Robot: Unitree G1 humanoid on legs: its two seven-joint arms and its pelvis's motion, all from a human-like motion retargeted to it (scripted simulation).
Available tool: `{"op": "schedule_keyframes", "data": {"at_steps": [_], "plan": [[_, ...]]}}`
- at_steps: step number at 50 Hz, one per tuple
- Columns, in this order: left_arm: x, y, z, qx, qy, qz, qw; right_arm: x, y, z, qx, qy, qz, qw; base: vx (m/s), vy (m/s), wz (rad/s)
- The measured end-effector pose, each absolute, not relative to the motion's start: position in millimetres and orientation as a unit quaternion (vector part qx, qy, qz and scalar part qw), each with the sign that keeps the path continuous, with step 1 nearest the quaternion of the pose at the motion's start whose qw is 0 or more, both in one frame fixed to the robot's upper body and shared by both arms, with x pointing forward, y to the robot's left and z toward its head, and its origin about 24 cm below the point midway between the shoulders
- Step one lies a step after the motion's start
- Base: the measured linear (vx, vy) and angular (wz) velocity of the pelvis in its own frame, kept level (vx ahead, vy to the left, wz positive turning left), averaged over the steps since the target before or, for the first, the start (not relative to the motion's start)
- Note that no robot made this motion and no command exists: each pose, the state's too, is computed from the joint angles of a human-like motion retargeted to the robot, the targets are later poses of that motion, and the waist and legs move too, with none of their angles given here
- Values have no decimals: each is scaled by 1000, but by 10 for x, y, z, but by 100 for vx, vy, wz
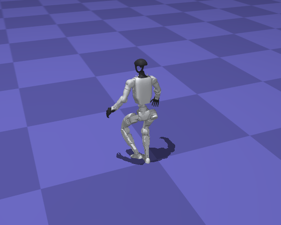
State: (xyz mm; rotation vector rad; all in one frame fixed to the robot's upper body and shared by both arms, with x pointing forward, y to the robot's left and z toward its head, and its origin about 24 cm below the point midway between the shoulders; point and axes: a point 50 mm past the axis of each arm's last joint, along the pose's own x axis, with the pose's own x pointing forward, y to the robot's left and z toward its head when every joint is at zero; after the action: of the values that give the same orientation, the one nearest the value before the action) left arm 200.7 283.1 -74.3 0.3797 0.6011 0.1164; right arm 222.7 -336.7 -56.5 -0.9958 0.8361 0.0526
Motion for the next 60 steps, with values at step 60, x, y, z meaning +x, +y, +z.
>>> {"op": "schedule_keyframes", "data": {"at_steps": [60], "plan": [[858,2637,-1215,203,431,-80,876,2017,-2536,-1007,-295,365,88,879,-11,2,213]]}}
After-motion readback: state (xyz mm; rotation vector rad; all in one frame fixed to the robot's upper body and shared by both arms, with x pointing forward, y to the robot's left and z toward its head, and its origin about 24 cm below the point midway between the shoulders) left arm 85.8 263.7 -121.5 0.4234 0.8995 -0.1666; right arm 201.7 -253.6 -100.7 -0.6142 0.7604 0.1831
